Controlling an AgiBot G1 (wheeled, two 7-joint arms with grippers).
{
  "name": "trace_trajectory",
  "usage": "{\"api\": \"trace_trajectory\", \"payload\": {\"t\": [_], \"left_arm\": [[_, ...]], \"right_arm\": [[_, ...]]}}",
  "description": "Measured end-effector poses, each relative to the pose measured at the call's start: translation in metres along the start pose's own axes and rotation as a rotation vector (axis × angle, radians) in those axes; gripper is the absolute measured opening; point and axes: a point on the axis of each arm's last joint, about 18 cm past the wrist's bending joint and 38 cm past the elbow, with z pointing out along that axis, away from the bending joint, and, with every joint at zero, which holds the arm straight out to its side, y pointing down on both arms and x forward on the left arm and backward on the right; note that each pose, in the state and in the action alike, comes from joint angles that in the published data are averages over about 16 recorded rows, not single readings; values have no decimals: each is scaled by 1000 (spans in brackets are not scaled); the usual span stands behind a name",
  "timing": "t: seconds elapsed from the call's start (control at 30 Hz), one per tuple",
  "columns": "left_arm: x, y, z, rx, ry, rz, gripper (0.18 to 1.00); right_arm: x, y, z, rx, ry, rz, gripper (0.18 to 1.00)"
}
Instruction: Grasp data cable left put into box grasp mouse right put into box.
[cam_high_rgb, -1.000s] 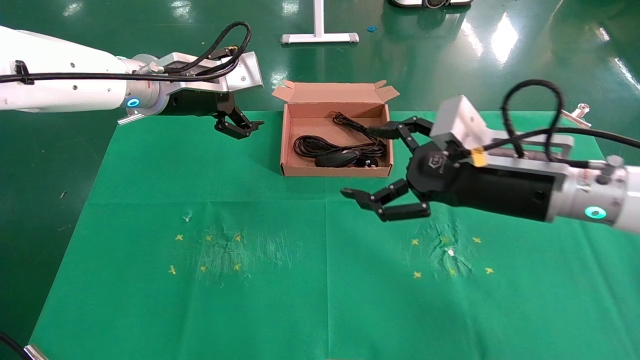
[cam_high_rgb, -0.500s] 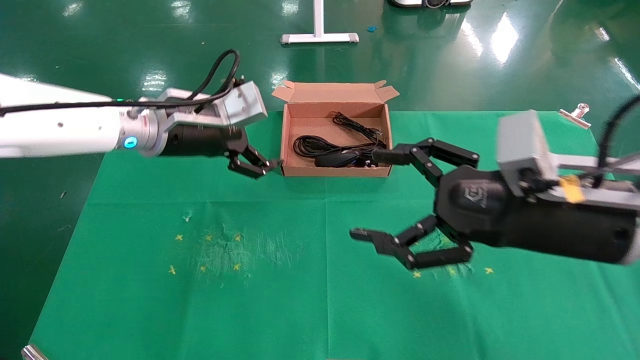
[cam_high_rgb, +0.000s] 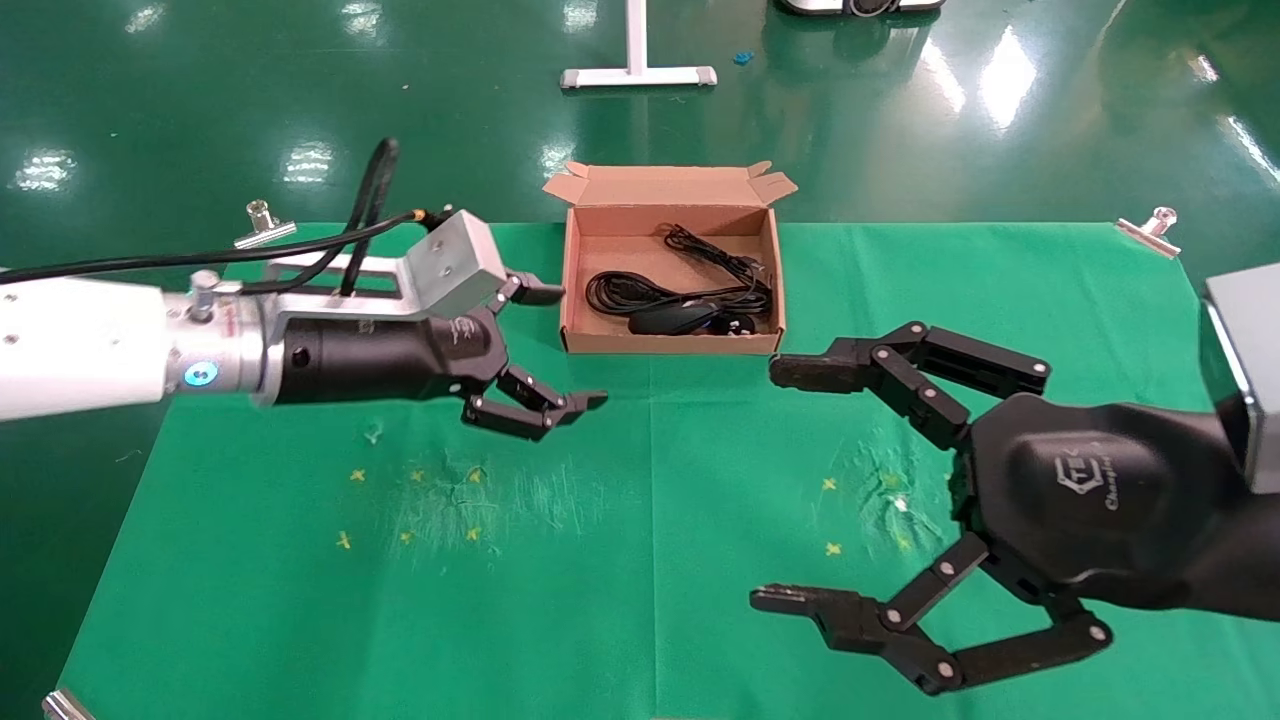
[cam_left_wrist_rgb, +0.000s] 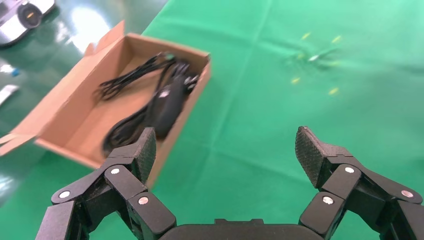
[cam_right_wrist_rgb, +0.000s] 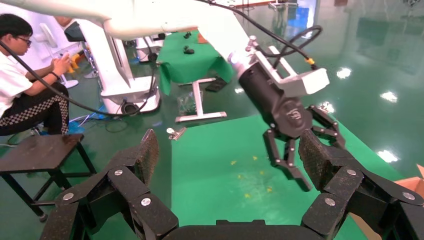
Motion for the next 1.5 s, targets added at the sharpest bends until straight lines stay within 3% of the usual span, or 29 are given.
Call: {"api": "trace_trajectory", "payload": {"t": [0.6, 1.13, 1.5], "left_arm": [[53, 0, -63, 272, 146, -115, 1001], [95, -10, -131, 464, 234, -91, 1001], [102, -12, -143, 491, 247, -79, 1001]], "right_arm": [[-3, -2, -2, 6, -8, 1, 1001], [-3, -2, -2, 6, -8, 2, 1001], [-3, -2, -2, 6, -8, 2, 1001]]}}
